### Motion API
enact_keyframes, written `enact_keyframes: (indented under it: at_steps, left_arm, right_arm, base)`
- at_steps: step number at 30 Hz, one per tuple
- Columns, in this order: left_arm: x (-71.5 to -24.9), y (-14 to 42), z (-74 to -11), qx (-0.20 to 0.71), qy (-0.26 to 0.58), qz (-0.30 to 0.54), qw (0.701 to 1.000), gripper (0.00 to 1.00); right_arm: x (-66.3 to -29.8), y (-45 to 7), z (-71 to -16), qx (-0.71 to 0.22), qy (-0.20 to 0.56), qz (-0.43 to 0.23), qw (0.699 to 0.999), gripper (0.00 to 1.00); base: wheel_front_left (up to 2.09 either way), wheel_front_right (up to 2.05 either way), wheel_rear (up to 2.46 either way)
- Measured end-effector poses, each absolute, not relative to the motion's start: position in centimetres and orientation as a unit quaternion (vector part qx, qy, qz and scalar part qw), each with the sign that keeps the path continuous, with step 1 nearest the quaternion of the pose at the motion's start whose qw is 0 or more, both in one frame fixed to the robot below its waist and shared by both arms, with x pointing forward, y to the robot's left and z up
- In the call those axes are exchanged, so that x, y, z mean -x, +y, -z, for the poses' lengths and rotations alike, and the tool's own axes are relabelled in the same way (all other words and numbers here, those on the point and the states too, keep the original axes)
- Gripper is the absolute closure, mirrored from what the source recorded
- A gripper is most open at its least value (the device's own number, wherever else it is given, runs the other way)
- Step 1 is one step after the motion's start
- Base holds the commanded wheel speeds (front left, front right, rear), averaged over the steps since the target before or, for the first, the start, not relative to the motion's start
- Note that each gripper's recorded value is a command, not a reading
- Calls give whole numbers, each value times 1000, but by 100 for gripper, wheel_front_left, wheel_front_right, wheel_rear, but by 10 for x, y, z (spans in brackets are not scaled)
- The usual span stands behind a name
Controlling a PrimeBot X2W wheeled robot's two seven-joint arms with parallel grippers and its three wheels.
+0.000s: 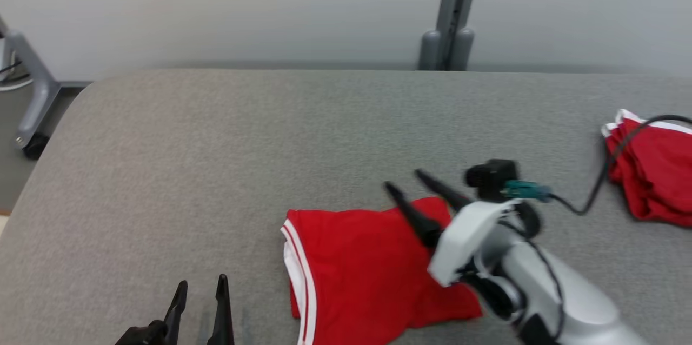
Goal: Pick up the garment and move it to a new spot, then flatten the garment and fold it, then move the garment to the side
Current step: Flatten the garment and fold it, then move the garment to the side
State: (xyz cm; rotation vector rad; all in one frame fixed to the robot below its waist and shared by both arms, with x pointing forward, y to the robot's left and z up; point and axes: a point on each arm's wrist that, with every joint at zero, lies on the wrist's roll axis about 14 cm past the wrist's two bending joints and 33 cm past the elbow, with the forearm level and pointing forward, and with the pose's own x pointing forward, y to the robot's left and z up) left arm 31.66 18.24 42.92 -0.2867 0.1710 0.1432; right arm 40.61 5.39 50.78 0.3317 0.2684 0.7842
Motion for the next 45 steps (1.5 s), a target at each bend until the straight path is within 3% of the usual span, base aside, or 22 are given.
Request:
enact_keyframes:
  at_steps: [5,11,20,28,37,41,45]
  left_arm:
    - [-321,176,-438,139,71,-55,986,0]
    - [-322,168,-452,133,48,-32,989,0]
    - [-324,175,-468,120,19,-32,992,0]
    - [-325,176,-475,115,8,-27,993,0]
    - [-323,179,-472,113,12,-28,993,0]
    - [-323,180,-471,114,13,-29,993,0]
    - [-321,182,-470,116,15,-34,993,0]
  right_arm:
    - [-425,-46,-520,-89,64,-283,953,0]
    - [-406,-142,-526,-14,11,-180,984,0]
    - [-359,-197,-495,30,-3,-82,996,0]
    - [-338,-196,-476,-3,9,-33,999,0]
    - [-339,-185,-478,-20,5,-36,999,0]
    - [-361,-149,-490,-58,11,-88,994,0]
    - [-387,-120,-496,-92,88,-147,981,0]
  base:
    - [0,0,0]
    - [0,0,0]
    - [0,0,0]
    - [0,0,0]
    - [0,0,0]
    - [0,0,0]
    - [0,0,0]
